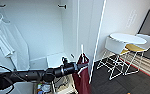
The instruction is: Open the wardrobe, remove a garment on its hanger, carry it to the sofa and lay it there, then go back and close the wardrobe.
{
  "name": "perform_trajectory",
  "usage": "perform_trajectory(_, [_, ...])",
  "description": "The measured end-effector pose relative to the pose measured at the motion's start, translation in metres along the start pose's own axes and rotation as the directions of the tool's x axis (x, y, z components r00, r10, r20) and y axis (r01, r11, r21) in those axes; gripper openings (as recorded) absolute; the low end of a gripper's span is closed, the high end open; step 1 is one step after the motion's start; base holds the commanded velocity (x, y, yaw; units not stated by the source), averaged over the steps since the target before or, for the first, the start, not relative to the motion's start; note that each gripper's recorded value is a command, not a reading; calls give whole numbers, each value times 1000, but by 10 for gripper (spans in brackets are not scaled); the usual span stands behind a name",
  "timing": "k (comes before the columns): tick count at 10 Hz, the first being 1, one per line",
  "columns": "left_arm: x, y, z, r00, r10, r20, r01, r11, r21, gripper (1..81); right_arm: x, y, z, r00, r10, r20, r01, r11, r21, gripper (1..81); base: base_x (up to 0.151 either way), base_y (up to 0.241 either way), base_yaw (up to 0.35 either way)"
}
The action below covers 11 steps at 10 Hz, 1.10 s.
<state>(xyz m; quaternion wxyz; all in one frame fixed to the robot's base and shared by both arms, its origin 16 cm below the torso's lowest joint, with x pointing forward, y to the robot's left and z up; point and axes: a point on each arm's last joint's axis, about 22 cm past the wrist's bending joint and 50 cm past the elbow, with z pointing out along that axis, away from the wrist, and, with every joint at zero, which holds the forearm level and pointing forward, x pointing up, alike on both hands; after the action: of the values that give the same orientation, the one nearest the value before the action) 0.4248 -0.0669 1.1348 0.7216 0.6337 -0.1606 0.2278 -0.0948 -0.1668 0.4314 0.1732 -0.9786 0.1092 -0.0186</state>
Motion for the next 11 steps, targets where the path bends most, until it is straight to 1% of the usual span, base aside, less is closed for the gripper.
perform_trajectory(2, [5,-5,-9,1000,8,-11,-8,1000,20,10,-17,-15,2,1000,10,18,-10,1000,19,811,0,0,-280])
perform_trajectory(3, [6,-7,-12,1000,13,-12,-12,1000,28,10,-21,-17,2,1000,12,24,-12,1000,20,811,0,0,-280])
perform_trajectory(7, [10,-7,-18,1000,24,-17,-23,999,44,10,-9,-19,5,1000,5,13,-5,1000,23,811,0,0,-281])
perform_trajectory(8, [8,2,-18,999,40,-11,-39,998,50,10,-2,-20,6,1000,-2,-3,2,1000,26,811,0,0,-281])
perform_trajectory(10, [-1,29,-14,998,69,2,-69,997,27,10,14,-23,9,999,-13,-44,14,999,37,811,0,0,-281])
perform_trajectory(11, [-1,33,-15,997,74,0,-74,997,27,10,10,-23,9,999,-16,-37,17,999,37,811,0,0,-281])
